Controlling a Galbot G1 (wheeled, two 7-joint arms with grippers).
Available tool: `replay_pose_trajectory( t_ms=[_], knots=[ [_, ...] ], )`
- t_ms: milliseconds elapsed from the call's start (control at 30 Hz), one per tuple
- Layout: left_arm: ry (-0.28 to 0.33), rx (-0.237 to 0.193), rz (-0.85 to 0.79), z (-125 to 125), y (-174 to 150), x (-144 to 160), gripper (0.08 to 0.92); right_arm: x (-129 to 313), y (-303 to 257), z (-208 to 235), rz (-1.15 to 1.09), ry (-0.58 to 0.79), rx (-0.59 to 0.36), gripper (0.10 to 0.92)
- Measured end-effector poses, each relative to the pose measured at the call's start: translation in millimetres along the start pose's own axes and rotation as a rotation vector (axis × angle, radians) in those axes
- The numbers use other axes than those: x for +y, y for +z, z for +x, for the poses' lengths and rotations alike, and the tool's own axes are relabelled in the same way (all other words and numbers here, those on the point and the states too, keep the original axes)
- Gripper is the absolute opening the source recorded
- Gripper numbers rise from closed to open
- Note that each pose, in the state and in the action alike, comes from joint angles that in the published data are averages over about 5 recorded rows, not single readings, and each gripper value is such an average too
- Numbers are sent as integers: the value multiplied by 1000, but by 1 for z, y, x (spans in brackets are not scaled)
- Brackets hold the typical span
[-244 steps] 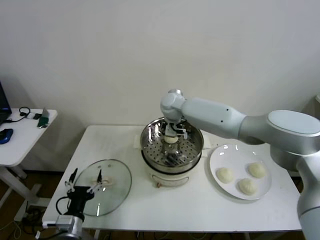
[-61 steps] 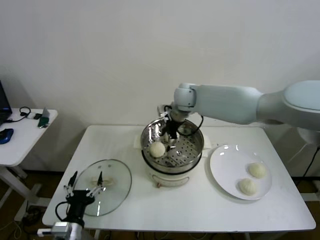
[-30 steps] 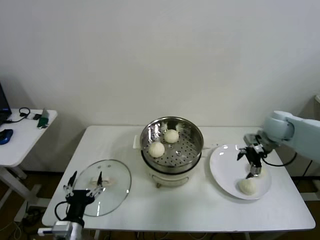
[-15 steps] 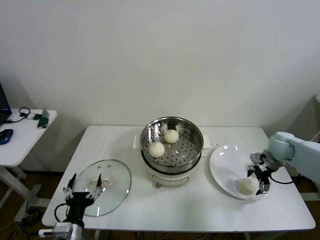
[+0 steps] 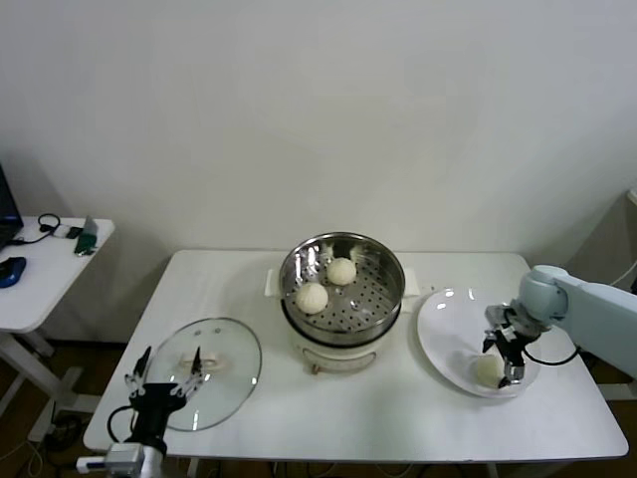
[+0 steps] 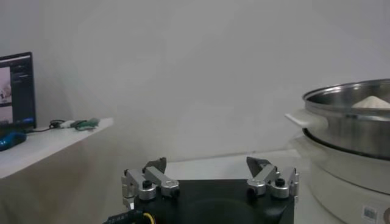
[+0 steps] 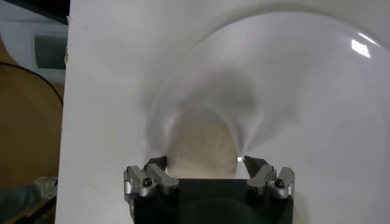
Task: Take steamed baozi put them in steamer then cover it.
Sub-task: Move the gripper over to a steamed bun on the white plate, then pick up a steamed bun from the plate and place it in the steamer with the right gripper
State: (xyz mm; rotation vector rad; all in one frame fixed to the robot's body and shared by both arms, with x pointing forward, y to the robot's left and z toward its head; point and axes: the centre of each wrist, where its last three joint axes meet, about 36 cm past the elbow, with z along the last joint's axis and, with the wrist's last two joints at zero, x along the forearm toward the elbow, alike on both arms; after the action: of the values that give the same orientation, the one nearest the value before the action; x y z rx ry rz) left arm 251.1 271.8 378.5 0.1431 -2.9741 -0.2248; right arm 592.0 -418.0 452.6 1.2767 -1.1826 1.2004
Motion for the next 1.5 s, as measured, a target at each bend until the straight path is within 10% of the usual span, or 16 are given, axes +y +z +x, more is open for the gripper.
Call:
replay_pose_trajectory(
  t_ms=[767, 1500],
  knots=[
    [2, 0, 4, 1, -2, -3, 823, -16, -1, 23, 47, 3, -11, 746],
    [24, -8, -1, 3, -6, -9, 823, -60, -163, 244, 773, 225, 94, 746]
  ],
)
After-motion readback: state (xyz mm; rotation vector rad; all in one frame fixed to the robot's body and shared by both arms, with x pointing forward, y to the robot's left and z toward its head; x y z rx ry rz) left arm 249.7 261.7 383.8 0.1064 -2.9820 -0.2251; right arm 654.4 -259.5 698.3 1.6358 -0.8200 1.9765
